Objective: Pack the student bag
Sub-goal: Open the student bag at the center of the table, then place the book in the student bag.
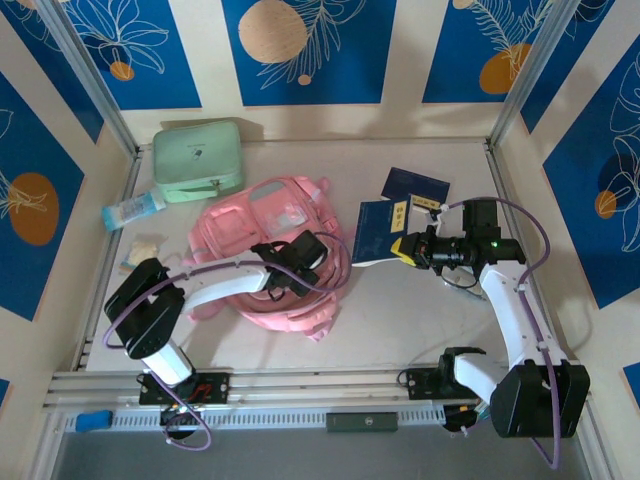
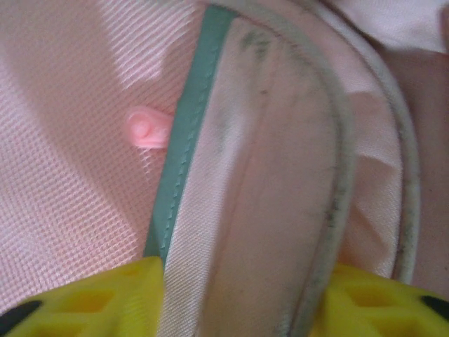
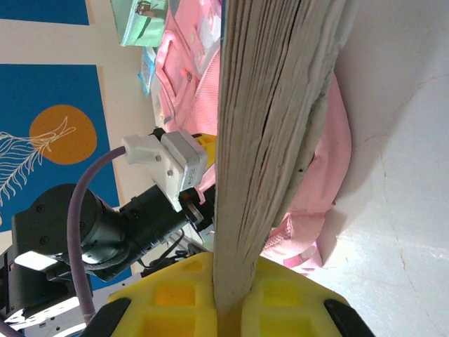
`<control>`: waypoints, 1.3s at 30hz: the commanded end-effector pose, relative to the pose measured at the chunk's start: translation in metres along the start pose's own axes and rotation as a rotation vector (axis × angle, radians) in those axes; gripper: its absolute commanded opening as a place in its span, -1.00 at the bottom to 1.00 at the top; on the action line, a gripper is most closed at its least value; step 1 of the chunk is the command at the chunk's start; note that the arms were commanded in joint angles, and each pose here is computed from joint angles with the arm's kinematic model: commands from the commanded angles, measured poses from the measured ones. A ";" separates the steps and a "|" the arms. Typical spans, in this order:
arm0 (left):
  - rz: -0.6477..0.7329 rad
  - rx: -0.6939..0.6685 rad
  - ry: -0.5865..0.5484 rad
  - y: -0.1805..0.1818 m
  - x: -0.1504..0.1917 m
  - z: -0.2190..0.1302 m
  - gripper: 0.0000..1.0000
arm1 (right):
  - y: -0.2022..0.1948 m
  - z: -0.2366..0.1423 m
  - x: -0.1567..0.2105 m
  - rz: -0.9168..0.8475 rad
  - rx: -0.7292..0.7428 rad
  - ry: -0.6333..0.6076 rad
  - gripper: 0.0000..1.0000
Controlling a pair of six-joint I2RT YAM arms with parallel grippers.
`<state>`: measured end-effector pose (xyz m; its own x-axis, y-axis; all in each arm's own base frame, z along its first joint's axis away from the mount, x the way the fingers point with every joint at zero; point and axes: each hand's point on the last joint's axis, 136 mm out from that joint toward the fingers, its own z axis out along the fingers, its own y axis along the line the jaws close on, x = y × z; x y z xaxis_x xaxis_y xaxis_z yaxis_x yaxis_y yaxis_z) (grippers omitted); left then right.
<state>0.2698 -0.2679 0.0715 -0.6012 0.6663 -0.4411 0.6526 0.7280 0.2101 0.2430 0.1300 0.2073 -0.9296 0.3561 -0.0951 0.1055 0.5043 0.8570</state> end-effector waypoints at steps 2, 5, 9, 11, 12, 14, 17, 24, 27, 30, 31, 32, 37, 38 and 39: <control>0.011 -0.078 -0.061 0.016 -0.017 -0.007 -0.40 | 0.011 -0.005 0.004 -0.021 -0.048 -0.001 -1.00; 0.016 -0.100 -0.093 0.022 -0.022 -0.015 -0.76 | 0.012 -0.005 0.005 -0.015 -0.056 0.008 -1.00; 0.028 -0.089 -0.123 0.025 -0.030 -0.035 -1.00 | 0.012 -0.006 0.007 -0.010 -0.052 0.005 -1.00; 0.028 -0.094 -0.150 0.029 -0.036 -0.049 -1.00 | 0.014 -0.007 0.009 -0.010 -0.057 0.013 -1.00; 0.024 -0.103 -0.168 0.033 -0.040 -0.059 -1.00 | 0.015 -0.007 0.010 -0.012 -0.061 0.019 -1.00; 0.012 -0.121 -0.203 0.042 -0.047 -0.080 -1.00 | 0.015 -0.008 0.014 -0.007 -0.059 0.028 -1.00; -0.007 -0.143 -0.278 0.054 -0.062 -0.113 -1.00 | 0.016 -0.005 0.020 0.009 -0.076 0.045 -1.00; -0.073 -0.221 -0.376 0.083 -0.085 -0.169 -1.00 | 0.018 0.024 0.051 -0.022 -0.100 0.155 -1.00; -0.094 -0.196 -0.428 0.086 -0.092 -0.180 -1.00 | 0.021 0.046 0.060 -0.051 -0.097 0.186 -1.00; -0.134 -0.188 -0.455 0.091 -0.096 -0.187 -1.00 | 0.023 0.074 0.069 -0.103 -0.055 0.221 -1.00; -0.138 -0.182 -0.462 0.090 -0.097 -0.189 -1.00 | 0.028 0.084 0.070 -0.126 -0.066 0.230 -1.00; -0.143 -0.178 -0.473 0.091 -0.098 -0.191 -1.00 | 0.031 0.093 0.070 -0.141 -0.068 0.235 -1.00; -0.186 -0.148 -0.507 0.091 -0.100 -0.196 -1.00 | 0.051 0.145 0.066 -0.240 -0.083 0.271 -1.00; -0.196 -0.146 -0.509 0.091 -0.099 -0.196 -1.00 | 0.055 0.153 0.064 -0.249 -0.095 0.280 -1.00; -0.206 -0.148 -0.513 0.092 -0.099 -0.198 -1.00 | 0.056 0.164 0.061 -0.267 -0.094 0.279 -1.00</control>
<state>0.2924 -0.2322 0.2533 -0.4609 0.5205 -0.7187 0.5054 0.8197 0.2696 0.2191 0.2818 0.1398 -0.9994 -0.0120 -0.0325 -0.0338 0.5433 0.8388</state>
